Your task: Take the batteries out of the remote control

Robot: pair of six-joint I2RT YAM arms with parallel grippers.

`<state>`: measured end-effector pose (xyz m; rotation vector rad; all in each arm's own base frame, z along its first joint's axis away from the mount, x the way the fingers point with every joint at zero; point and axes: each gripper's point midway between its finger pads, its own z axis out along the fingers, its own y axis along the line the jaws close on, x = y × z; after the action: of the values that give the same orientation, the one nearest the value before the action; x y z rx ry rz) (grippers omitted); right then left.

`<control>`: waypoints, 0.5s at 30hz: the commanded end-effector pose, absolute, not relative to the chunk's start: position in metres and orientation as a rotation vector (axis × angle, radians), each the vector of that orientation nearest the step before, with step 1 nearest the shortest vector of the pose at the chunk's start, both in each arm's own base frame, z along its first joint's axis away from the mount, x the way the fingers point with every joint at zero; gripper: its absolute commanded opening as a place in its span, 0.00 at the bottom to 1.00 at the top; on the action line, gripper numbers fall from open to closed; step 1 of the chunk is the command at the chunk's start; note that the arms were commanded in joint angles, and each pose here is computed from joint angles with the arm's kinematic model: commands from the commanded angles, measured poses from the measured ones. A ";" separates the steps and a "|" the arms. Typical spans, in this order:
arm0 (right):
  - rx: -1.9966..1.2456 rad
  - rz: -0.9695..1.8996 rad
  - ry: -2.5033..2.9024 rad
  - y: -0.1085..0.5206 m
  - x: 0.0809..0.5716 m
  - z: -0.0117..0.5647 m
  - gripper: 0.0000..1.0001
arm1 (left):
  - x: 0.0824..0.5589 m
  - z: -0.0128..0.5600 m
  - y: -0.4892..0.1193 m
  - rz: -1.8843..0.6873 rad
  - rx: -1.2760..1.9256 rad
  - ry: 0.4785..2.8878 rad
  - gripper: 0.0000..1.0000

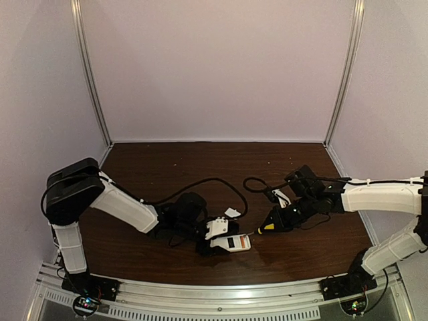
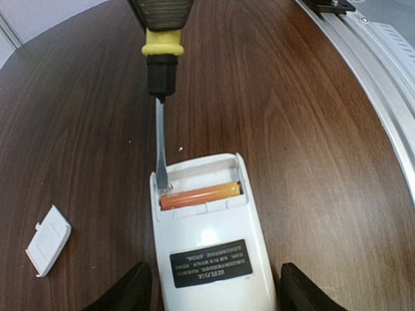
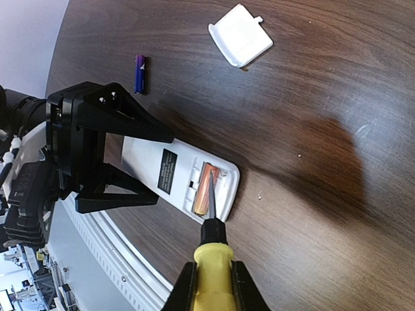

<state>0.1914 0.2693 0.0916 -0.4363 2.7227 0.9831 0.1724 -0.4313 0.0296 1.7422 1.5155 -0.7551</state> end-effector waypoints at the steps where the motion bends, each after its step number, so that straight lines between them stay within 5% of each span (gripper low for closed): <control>1: -0.443 1.005 2.739 0.274 0.188 0.082 0.00 | 0.169 0.024 -0.435 -0.782 1.768 1.534 0.71; 7: -0.447 0.991 2.753 0.272 0.187 0.080 0.00 | 0.170 0.017 -0.434 -0.772 1.776 1.558 0.71; 15: -0.454 1.048 2.759 0.276 0.181 0.073 0.00 | 0.172 0.011 -0.435 -0.746 1.794 1.532 0.45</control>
<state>0.1879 0.2691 0.0797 -0.4336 2.7585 0.9848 0.1728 -0.4302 0.0194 1.7637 1.5610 -0.7552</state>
